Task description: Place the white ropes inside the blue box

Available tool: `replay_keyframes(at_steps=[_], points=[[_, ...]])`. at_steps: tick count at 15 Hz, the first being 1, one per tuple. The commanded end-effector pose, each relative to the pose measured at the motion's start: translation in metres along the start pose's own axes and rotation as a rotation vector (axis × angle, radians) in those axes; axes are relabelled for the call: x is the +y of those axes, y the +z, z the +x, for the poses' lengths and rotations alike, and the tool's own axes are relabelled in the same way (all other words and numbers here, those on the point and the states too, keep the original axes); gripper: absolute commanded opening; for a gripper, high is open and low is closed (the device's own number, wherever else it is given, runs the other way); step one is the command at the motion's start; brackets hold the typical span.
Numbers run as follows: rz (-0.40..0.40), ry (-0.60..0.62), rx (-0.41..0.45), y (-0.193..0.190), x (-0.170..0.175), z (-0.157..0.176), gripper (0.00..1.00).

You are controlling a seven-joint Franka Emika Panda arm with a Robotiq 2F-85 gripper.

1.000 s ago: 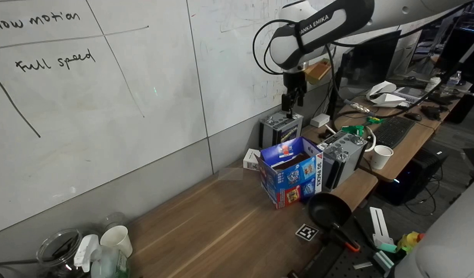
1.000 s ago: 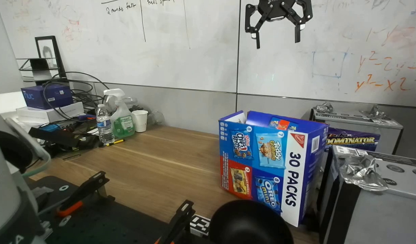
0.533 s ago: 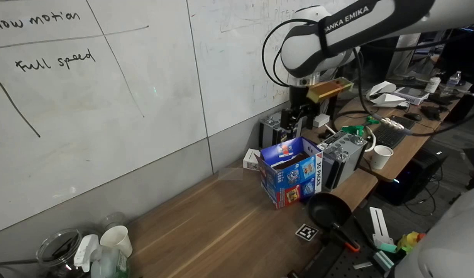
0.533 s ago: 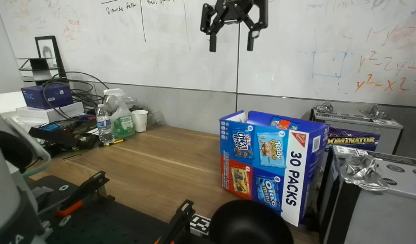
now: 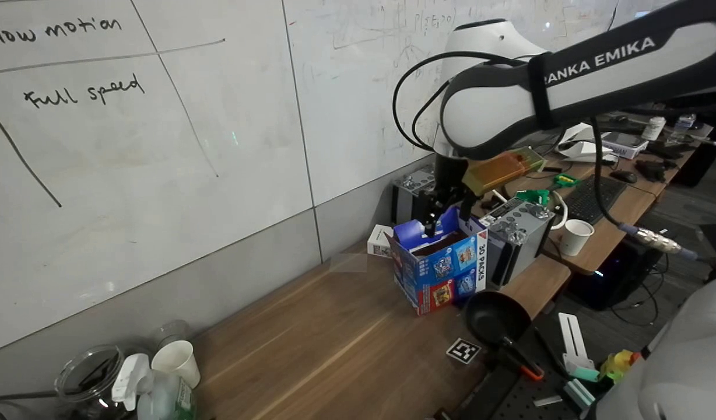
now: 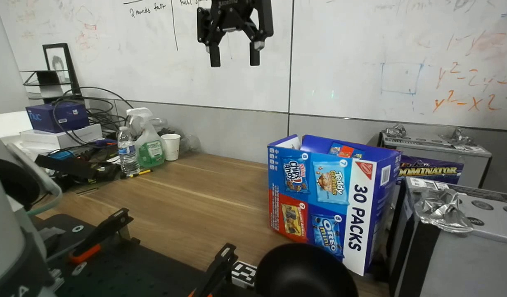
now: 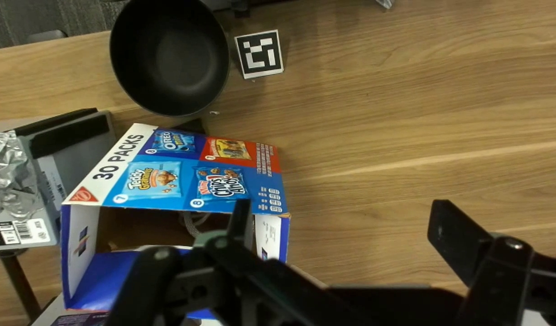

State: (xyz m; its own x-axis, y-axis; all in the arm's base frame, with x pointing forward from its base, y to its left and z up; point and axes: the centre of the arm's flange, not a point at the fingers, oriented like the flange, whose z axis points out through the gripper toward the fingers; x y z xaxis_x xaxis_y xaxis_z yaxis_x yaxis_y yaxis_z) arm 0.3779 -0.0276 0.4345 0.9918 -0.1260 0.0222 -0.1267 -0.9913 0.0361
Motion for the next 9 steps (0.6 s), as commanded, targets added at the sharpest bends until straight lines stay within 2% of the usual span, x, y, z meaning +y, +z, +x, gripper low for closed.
replay_keyframes(at_steps=[1, 9], points=[[0.024, 0.023, 0.032, -0.0081, 0.0016, -0.0069, 1.00], [0.003, 0.018, 0.006, -0.0021, 0.0028, -0.0016, 1.00]])
